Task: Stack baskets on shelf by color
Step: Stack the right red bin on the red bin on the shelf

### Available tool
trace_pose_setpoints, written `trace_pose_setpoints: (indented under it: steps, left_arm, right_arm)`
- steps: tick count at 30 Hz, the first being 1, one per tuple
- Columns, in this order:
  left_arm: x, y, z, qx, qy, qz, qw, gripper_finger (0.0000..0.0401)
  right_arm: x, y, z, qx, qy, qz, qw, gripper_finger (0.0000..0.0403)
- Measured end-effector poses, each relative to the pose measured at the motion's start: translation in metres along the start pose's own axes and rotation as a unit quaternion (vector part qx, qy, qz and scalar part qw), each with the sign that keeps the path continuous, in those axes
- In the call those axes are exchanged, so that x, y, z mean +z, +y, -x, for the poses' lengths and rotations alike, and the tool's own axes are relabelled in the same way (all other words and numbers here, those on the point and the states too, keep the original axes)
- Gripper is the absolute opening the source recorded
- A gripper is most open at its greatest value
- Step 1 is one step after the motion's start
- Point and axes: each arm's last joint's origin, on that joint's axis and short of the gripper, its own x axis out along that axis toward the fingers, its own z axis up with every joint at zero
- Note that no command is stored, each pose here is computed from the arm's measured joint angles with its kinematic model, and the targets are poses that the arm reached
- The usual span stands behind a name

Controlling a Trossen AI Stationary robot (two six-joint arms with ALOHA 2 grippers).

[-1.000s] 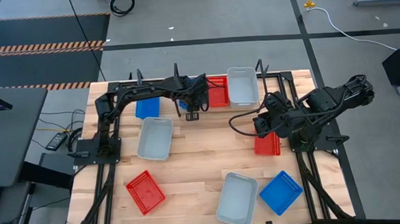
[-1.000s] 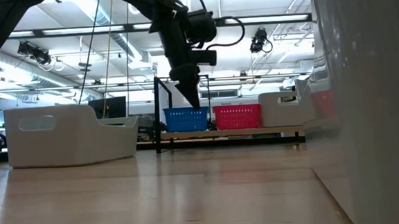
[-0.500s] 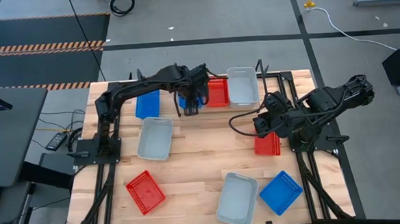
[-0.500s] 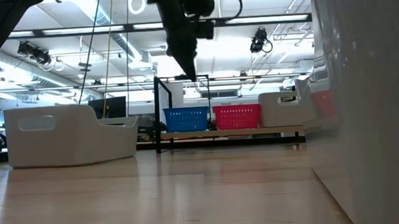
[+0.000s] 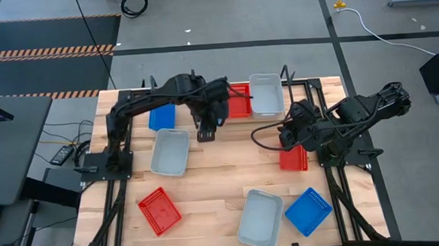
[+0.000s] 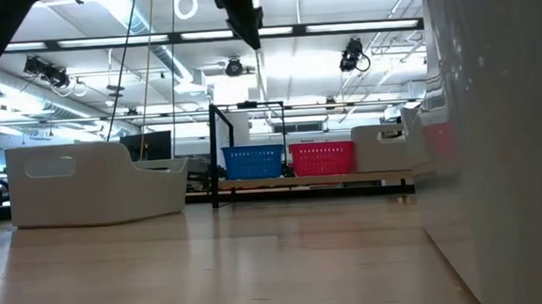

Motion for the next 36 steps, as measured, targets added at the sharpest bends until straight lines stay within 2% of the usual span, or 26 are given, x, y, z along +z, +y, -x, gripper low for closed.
trace_pose_setpoints:
  steps: [5,11,19,25,32,36]
  left_arm:
    - [-0.006,-0.019,-0.002,-0.017,0.048,-0.001,0.999,0.0148]
    - [-0.016,-0.035,0.004,-0.022,0.053,-0.003,0.998,0.0142]
    - [-0.065,-0.052,0.02,-0.008,0.076,0.053,0.996,0.0142]
    - [-0.102,-0.073,0.009,-0.001,0.061,0.095,0.994,0.0142]
    - [-0.138,-0.089,-0.005,0.022,0.095,0.086,0.992,0.0142]
    - [-0.152,-0.099,-0.006,-0.02,0.099,0.045,0.994,0.014]
  right_arm:
    - [0.0,-0.001,0.0,-0.002,0.001,0.025,1.0,0.0129]
    - [-0.001,-0.003,0.0,-0.012,0.011,0.037,0.999,0.0129]
    - [-0.006,-0.002,0.004,0.006,0.036,0.074,0.997,0.0129]
    - [-0.007,0.004,0.005,0.042,0.041,0.107,0.993,0.0129]
    - [-0.002,0.02,-0.001,0.088,0.033,0.076,0.993,0.0129]
    - [0.0,0.031,-0.016,0.089,0.054,0.055,0.993,0.0129]
